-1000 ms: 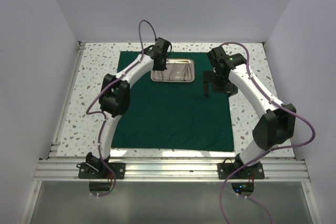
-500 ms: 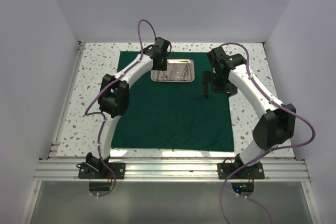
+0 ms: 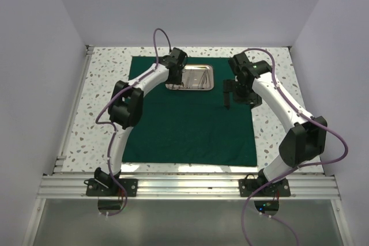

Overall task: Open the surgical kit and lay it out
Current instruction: Pick up the medical item from the container.

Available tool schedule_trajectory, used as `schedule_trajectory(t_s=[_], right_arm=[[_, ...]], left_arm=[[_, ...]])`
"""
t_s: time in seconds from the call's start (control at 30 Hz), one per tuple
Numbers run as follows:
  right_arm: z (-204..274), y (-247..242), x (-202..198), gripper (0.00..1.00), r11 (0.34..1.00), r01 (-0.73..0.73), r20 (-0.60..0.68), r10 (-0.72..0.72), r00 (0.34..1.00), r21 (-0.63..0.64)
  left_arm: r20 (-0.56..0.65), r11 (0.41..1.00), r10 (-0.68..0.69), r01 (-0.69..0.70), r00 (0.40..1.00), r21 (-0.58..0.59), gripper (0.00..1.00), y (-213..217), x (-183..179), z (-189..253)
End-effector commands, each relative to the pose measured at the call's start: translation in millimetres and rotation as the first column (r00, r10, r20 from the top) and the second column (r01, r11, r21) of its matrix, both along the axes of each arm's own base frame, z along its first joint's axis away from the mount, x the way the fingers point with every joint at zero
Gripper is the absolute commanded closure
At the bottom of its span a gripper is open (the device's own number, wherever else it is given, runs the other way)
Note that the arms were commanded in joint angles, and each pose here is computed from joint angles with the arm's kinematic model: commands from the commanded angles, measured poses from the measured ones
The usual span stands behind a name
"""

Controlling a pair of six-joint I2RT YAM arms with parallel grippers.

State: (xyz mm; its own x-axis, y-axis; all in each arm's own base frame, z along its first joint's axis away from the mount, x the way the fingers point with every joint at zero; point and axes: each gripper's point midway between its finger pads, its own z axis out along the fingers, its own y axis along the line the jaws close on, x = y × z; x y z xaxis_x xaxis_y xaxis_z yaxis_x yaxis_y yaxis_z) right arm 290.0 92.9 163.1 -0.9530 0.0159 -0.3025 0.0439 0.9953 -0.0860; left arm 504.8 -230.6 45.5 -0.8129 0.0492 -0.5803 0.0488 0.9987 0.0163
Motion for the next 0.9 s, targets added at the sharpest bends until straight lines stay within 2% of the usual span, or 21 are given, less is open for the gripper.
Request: schedule_trajectory(t_s=[0.0,0.17,0.27,0.37,0.4,0.57,0.7,0.87], right_arm=[[9,-3,-4,0.01,1.000,-0.002,0.019,0.002,1.000,-0.006],[8,-4,-4,0.01,1.000,0.002,0.011,-0.002,1.000,-0.008],[9,-5,-4,0.01,1.000,0.007,0.015,-0.007,1.000,-0.012],[9,-6,-4,0.01,1.000,0.004,0.012,-0.004,1.000,-0.022],[9,-7,-4,0.01,1.000,0.007,0.012,-0.007,1.000,-0.027],[11,-7,-1,0.01,1.000,0.008,0.018,-0.008,1.000,-0.029],[10,-5,-1,0.01,1.000,0.008,0.017,-0.008,1.000,-0.024],[9,-4,-1,0.01,1.000,0.008,0.016,-0.008,1.000,-0.018]], left_arm=[[0.015,1.000,-0.003,0.003,1.000,0.026,0.53,6,5,-9],[-0.008,0.999,-0.008,0.008,1.000,0.033,0.54,8,2,-24],[-0.029,0.999,-0.020,0.021,0.999,0.024,0.58,5,0,-35],[-0.049,1.000,-0.028,0.028,0.998,0.004,0.67,3,-1,-44],[-0.058,1.000,-0.023,0.023,0.998,0.002,0.74,4,0,-48],[-0.074,1.000,-0.020,0.020,0.997,-0.002,0.82,7,2,-55],[-0.092,1.000,-0.015,0.015,0.996,-0.001,1.00,12,2,-63],[-0.041,0.999,-0.038,0.036,0.998,-0.034,1.00,5,10,-39]])
